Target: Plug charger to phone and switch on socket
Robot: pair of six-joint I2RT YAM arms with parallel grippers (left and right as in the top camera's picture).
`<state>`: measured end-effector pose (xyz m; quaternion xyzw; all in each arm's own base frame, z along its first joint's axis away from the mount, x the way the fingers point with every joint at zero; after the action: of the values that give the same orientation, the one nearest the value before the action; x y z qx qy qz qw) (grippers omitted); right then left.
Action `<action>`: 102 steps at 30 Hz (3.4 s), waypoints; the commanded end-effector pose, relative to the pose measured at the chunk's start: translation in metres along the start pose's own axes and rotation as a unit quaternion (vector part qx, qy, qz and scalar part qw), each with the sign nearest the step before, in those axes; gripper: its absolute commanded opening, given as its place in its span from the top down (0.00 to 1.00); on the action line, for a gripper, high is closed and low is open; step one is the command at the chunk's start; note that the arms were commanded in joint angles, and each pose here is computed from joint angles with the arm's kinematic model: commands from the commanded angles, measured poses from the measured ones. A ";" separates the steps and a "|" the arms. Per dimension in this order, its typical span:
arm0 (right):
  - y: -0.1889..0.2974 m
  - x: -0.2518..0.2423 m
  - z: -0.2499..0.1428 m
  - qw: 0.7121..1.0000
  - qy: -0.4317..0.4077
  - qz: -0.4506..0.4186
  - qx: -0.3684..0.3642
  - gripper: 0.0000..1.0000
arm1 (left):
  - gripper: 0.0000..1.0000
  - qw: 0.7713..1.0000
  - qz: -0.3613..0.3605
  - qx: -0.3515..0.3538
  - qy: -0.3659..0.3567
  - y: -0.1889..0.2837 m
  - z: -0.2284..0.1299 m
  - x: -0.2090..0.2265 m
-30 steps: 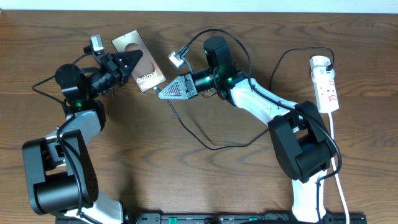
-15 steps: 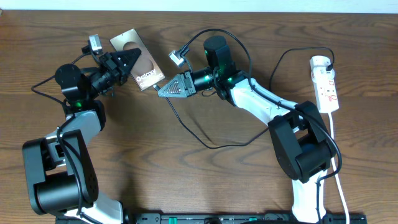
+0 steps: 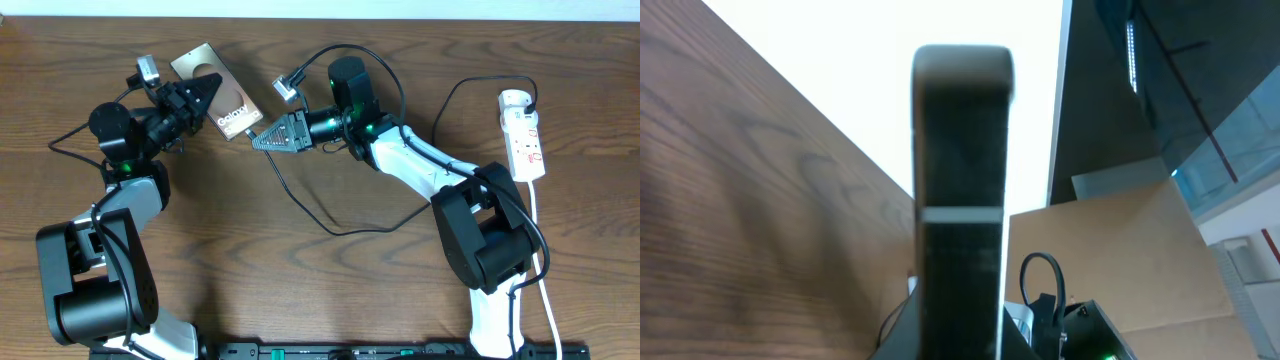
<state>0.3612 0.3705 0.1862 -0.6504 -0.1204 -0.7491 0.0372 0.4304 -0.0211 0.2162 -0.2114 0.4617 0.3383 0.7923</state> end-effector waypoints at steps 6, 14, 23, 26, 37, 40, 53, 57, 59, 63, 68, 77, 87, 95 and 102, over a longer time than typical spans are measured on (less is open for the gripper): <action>0.005 -0.004 0.030 0.995 -0.016 -0.032 -0.090 0.99 | 0.93 0.998 -0.032 0.046 -0.008 -0.005 -0.013 -0.016; 0.007 -0.007 0.039 0.991 -0.041 -0.041 -0.122 0.99 | 0.93 0.998 -0.032 0.047 -0.008 -0.005 -0.013 -0.016; 0.007 -0.003 0.042 0.990 -0.042 -0.035 -0.129 0.99 | 0.93 0.998 -0.033 0.047 -0.008 -0.005 -0.014 -0.016; 0.006 -0.002 0.039 0.992 -0.038 -0.031 -0.117 0.99 | 0.93 0.999 -0.030 0.041 -0.008 -0.005 -0.012 -0.015; 0.002 0.008 0.012 1.000 -0.003 0.004 -0.022 0.99 | 0.93 1.000 -0.011 0.008 -0.012 0.016 0.010 -0.004; 0.002 0.003 0.006 1.000 -0.006 -0.001 -0.009 0.99 | 0.93 1.000 -0.006 -0.001 -0.010 0.022 0.015 -0.001; -0.008 -0.005 -0.011 1.000 0.012 -0.009 0.025 0.99 | 0.93 1.000 -0.001 -0.010 -0.007 0.029 0.022 0.003; -0.012 0.007 -0.013 0.999 0.028 0.013 0.038 0.99 | 0.93 1.000 -0.003 -0.005 -0.018 0.029 0.020 0.002; -0.014 0.011 -0.013 0.999 0.036 0.017 0.037 0.99 | 0.93 1.000 0.000 -0.001 -0.013 0.029 0.019 0.004; -0.016 0.013 -0.012 0.998 0.038 0.019 0.036 0.99 | 0.93 1.000 0.006 0.002 -0.007 0.029 0.017 0.008; -0.016 0.012 -0.010 0.999 0.039 0.015 0.028 0.99 | 0.93 1.000 0.005 0.002 -0.006 0.029 0.017 0.007; -0.016 0.006 0.001 1.000 0.008 -0.006 -0.009 0.99 | 0.93 1.000 0.003 0.006 0.001 0.027 0.015 0.006; -0.016 0.012 -0.001 1.000 -0.004 0.006 0.000 0.99 | 0.93 1.000 0.002 0.006 -0.001 0.026 0.014 0.005; -0.018 0.023 -0.007 0.999 0.012 0.029 0.026 0.99 | 0.93 1.000 0.002 0.005 -0.001 0.026 0.014 0.005; -0.024 0.022 -0.012 0.999 0.011 0.030 0.034 0.99 | 0.93 1.000 0.006 -0.002 0.011 0.026 0.016 0.006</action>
<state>0.3492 0.3879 0.1979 -0.6461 -0.1185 -0.7511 0.0660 0.4226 0.0107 0.2092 -0.2108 0.4816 0.3435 0.7782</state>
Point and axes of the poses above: each gripper's point midway between its finger pads, its own y axis back along the fingers, its own x axis along the line the jaws close on, z = x × y, the point moved 3 cm from there along y, back along the fingers, and after that the axes turned 14 degrees about -y, right-handed, at the moved point
